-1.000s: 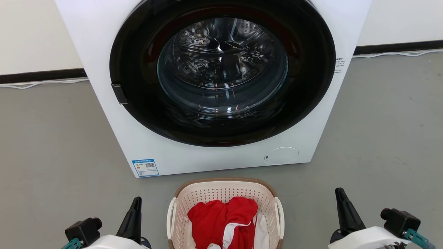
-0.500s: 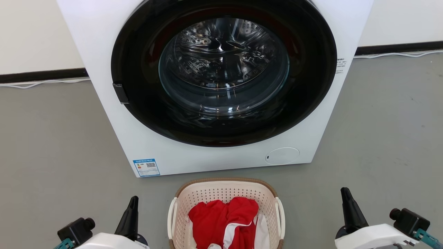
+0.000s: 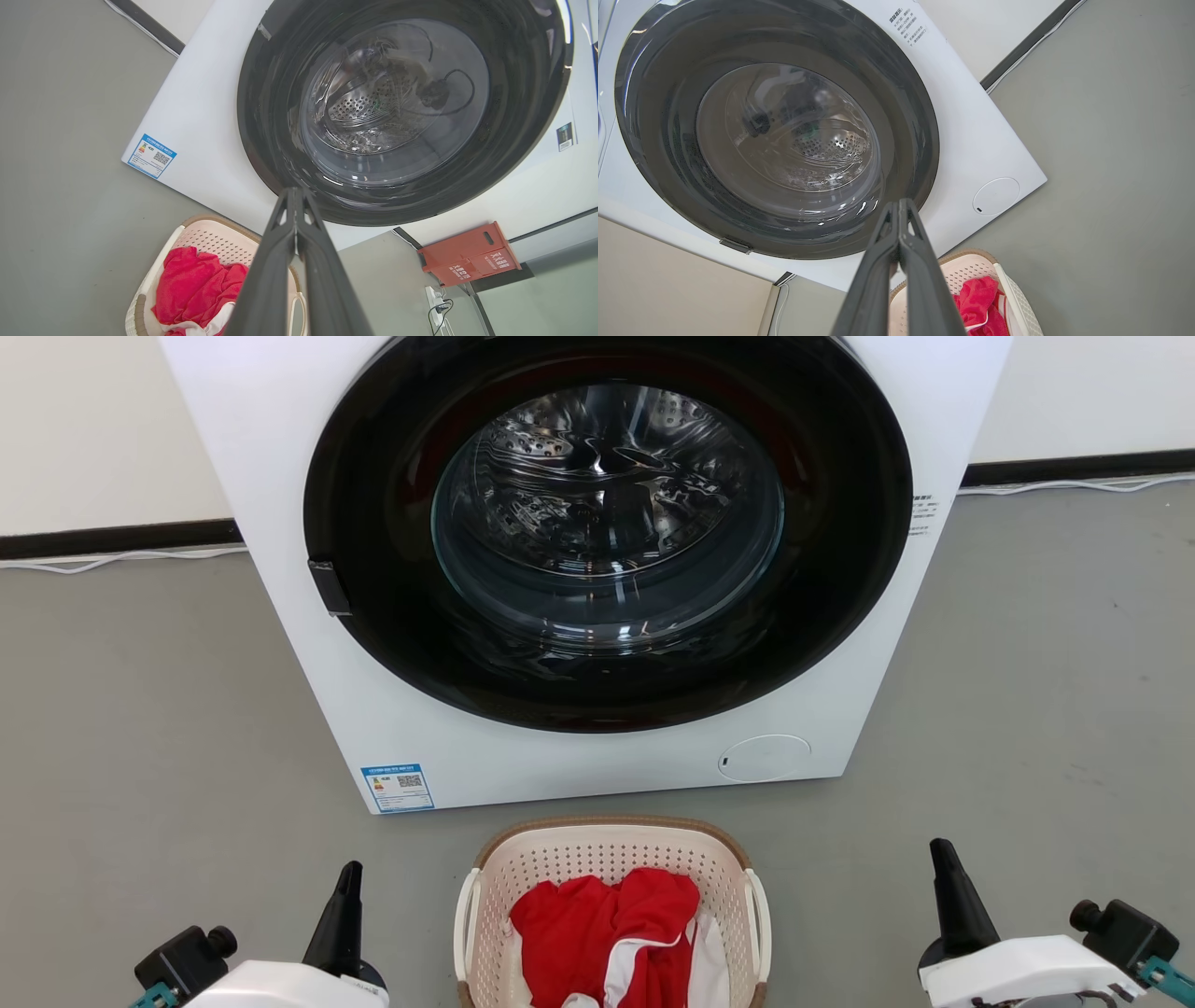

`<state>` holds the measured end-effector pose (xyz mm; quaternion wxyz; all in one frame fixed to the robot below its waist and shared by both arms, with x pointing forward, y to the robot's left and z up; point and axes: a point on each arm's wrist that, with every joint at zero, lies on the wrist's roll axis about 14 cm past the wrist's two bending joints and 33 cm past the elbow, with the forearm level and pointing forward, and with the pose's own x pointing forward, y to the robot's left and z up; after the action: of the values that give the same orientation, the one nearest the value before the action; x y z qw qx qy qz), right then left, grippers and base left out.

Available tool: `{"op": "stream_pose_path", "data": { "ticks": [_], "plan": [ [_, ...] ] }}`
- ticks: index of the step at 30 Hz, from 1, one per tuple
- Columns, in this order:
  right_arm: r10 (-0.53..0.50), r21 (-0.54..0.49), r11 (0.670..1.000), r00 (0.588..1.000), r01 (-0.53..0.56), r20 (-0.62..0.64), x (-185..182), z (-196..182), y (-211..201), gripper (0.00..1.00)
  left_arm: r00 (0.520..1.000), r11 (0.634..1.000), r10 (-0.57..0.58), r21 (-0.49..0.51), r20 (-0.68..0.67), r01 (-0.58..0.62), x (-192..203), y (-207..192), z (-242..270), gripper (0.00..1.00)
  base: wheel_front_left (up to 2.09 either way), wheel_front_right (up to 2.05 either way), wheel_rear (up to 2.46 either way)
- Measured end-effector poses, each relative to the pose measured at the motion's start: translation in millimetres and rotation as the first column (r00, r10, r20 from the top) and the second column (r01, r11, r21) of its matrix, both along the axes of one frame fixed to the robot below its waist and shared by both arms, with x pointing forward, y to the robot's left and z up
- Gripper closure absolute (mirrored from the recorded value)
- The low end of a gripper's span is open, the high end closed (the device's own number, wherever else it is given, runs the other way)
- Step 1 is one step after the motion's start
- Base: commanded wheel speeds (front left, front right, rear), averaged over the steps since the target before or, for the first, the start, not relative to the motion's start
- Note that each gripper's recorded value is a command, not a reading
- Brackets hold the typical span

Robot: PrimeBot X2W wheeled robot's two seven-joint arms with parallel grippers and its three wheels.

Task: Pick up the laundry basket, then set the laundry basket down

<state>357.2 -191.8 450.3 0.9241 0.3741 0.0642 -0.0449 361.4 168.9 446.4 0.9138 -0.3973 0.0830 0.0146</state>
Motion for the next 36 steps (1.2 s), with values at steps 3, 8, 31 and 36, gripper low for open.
{"op": "stream_pose_path", "data": {
  "ticks": [3, 8, 31, 36],
  "plan": [
    [-0.009, 0.033, 0.999, 1.0, 0.009, -0.003, 0, 0, -2, 1.0, 1.0, 1.0, 0.007, -0.031, -0.003, -0.007, 0, 1, 1, 1.0, 0.0, 0.0, 0.0],
    [-0.026, 0.083, 0.996, 1.0, 0.026, -0.005, 1, 0, -4, 1.0, 1.0, 0.997, 0.016, -0.074, -0.007, -0.016, 1, 2, 2, 1.0, 0.0, 0.0, 0.0],
    [-0.065, 0.32, 0.945, 0.998, 0.059, 0.008, 9, 10, -9, 1.0, 0.998, 0.952, 0.065, -0.297, -0.019, -0.068, 6, 10, 9, 1.0, 0.0, 0.0, 0.0],
    [-0.068, 0.366, 0.929, 0.998, 0.061, 0.006, 9, 11, -9, 1.0, 0.997, 0.936, 0.075, -0.342, -0.023, -0.078, 6, 12, 9, 1.0, 0.0, 0.0, 0.0]
  ]
}}
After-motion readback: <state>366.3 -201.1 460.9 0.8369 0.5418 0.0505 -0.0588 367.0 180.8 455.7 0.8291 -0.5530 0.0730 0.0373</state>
